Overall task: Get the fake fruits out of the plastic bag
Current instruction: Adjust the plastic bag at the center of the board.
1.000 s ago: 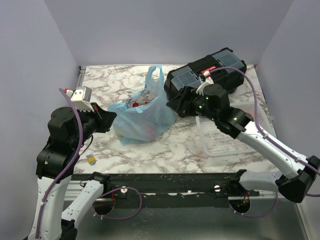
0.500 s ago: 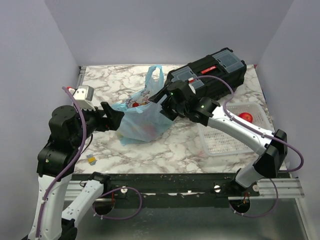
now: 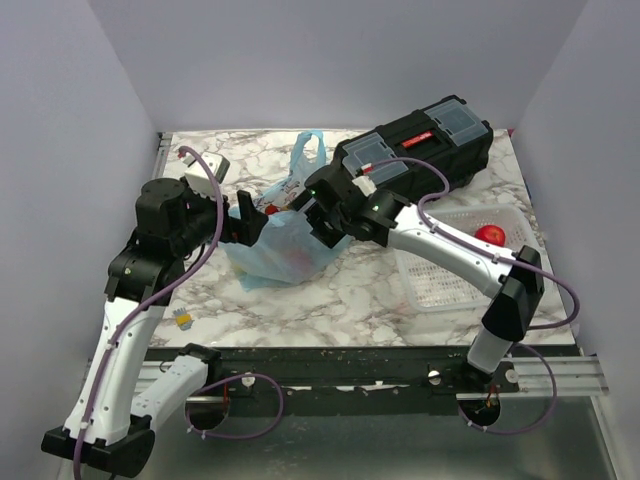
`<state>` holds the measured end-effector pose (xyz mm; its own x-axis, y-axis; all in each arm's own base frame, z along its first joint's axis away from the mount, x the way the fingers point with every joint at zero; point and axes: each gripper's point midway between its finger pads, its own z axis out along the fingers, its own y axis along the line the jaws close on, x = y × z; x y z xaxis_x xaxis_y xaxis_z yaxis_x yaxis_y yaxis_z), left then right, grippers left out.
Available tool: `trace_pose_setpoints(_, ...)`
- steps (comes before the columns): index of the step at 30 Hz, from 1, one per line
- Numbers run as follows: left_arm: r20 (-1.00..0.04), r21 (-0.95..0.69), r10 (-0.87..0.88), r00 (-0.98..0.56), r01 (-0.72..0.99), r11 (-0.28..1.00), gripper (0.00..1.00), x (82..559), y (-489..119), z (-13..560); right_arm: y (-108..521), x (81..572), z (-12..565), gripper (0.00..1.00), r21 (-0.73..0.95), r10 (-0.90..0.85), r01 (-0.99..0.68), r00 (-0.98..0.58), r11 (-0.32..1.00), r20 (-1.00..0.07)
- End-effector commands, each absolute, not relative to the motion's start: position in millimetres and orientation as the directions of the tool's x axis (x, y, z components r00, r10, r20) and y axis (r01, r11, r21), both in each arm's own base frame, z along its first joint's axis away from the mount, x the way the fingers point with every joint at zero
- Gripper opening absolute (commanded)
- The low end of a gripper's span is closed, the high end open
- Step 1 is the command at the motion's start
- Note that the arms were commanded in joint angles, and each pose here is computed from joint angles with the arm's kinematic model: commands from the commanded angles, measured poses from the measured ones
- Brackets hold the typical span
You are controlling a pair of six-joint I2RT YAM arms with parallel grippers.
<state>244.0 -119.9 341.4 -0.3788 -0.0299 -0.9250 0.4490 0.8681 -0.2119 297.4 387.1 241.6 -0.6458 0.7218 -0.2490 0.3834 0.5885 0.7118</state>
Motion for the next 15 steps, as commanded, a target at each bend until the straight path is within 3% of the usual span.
trace_pose_setpoints(1, -0.938, -0.184, -0.033, -0.345, 0.417, 0.890, 0.84, 254.6, -115.3, 338.3, 384.5, 301.6, 227.2, 0.84, 0.661, 0.756, 0.451, -0.589, 0.600, -0.284)
trace_pose_setpoints(3, -0.933, -0.193, -0.070, -0.353, 0.327, 0.925, 0.63, 258.2, -102.0, 336.9, 387.8, 302.7, 222.4, 0.84, 0.649, 0.761, 0.466, -0.582, 0.601, -0.287)
trace_pose_setpoints(5, -0.930, -0.219, -0.119, -0.347, 0.262, 0.940, 0.35, 258.0, -93.4, 336.1, 392.8, 301.2, 218.2, 0.81, 0.644, 0.757, 0.468, -0.590, 0.605, -0.281)
trace_pose_setpoints(6, -0.932, -0.229, -0.138, -0.336, 0.250, 0.941, 0.26, 255.6, -91.3, 335.8, 394.0, 300.1, 216.0, 0.79, 0.642, 0.755, 0.467, -0.590, 0.608, -0.286)
trace_pose_setpoints(9, -0.930, -0.284, -0.217, -0.296, 0.203, 0.937, 0.15, 251.2, -85.1, 335.6, 392.3, 298.8, 209.8, 0.68, 0.641, 0.754, 0.456, -0.577, 0.617, -0.314)
trace_pose_setpoints(12, -0.910, -0.353, -0.320, -0.264, 0.087, 0.931, 0.00, 247.8, -69.0, 330.9, 386.5, 297.9, 205.6, 0.46, 0.643, 0.750, 0.444, -0.572, 0.624, -0.332)
trace_pose_setpoints(15, -0.875, -0.430, -0.421, -0.239, -0.019, 0.903, 0.00, 243.9, -56.1, 324.2, 376.0, 297.1, 200.6, 0.27, 0.642, 0.749, 0.435, -0.556, 0.631, -0.360)
